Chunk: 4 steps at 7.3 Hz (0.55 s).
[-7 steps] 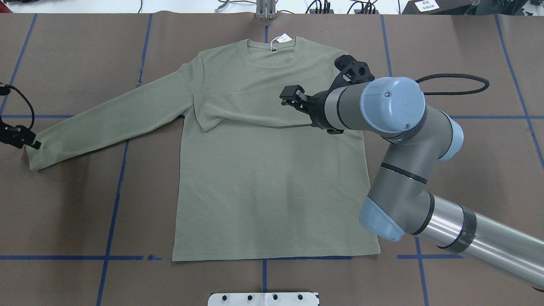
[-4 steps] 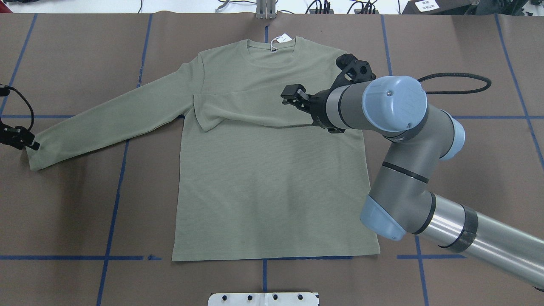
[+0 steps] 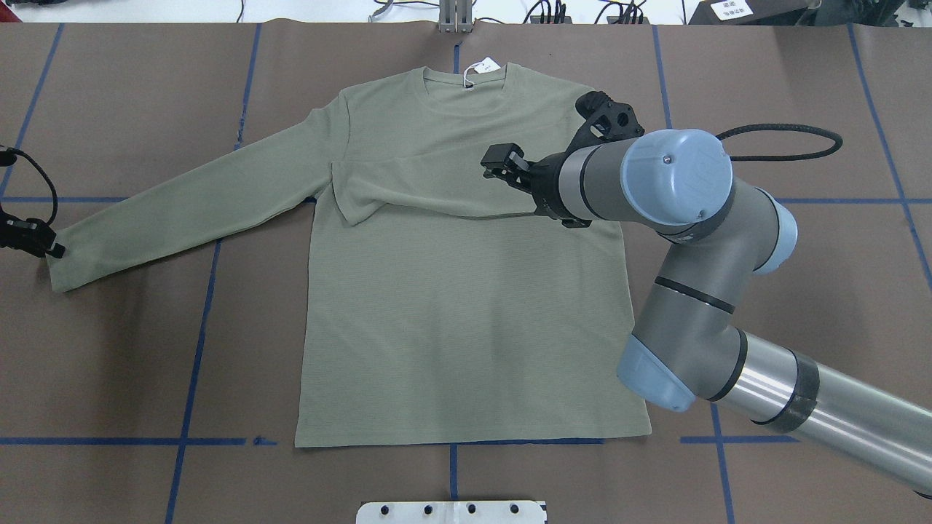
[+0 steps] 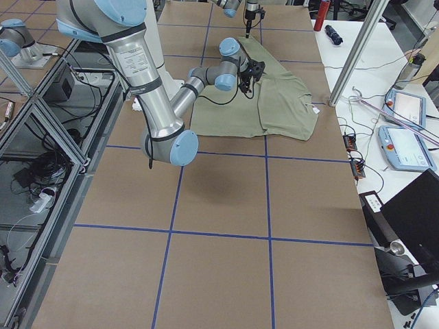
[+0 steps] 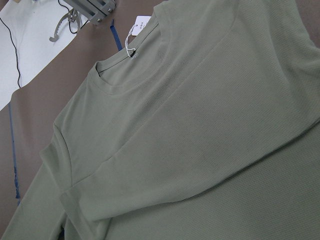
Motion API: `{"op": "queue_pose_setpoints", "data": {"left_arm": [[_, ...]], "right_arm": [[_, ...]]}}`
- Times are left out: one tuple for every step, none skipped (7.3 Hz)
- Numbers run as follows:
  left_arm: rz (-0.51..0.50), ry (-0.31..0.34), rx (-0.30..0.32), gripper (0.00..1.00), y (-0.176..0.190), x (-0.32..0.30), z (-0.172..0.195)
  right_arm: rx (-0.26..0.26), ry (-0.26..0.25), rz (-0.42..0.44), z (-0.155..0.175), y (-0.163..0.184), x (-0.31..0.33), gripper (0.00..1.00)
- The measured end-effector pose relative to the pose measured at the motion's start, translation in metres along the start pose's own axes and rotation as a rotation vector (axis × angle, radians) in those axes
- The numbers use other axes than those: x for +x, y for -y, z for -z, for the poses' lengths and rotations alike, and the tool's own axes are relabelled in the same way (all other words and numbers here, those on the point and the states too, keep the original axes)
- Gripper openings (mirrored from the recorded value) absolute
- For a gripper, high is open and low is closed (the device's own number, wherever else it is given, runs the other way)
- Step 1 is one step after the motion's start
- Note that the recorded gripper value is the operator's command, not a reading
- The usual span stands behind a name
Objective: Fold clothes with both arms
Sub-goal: 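Lay the sleeve on the shirt and open the right gripper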
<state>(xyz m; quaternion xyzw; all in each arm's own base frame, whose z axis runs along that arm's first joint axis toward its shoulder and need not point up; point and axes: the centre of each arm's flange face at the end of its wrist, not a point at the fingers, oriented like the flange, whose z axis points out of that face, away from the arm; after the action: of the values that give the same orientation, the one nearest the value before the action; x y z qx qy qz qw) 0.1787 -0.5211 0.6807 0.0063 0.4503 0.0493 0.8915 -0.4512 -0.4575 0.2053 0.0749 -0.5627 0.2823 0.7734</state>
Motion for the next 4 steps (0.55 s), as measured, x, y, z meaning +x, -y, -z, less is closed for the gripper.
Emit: {"op": "queue_pose_setpoints", "data": {"left_arm": [[-0.008, -0.008, 0.008, 0.0, 0.002, 0.005, 0.003], [-0.021, -0.02, 0.017, 0.0, 0.004, 0.014, 0.009], [-0.036, -0.043, 0.027, 0.0, 0.006, 0.029, 0.019], [-0.043, -0.092, 0.032, 0.0, 0.006, 0.052, 0.034]], "right_arm": [[0.0, -0.002, 0.0, -0.001, 0.0, 0.001, 1.0], [0.001, -0.007, 0.0, -0.002, 0.001, 0.004, 1.0], [0.003, -0.012, 0.0, -0.003, 0.003, 0.007, 1.0], [0.004, -0.017, -0.002, 0.0, 0.008, 0.012, 1.0]]}}
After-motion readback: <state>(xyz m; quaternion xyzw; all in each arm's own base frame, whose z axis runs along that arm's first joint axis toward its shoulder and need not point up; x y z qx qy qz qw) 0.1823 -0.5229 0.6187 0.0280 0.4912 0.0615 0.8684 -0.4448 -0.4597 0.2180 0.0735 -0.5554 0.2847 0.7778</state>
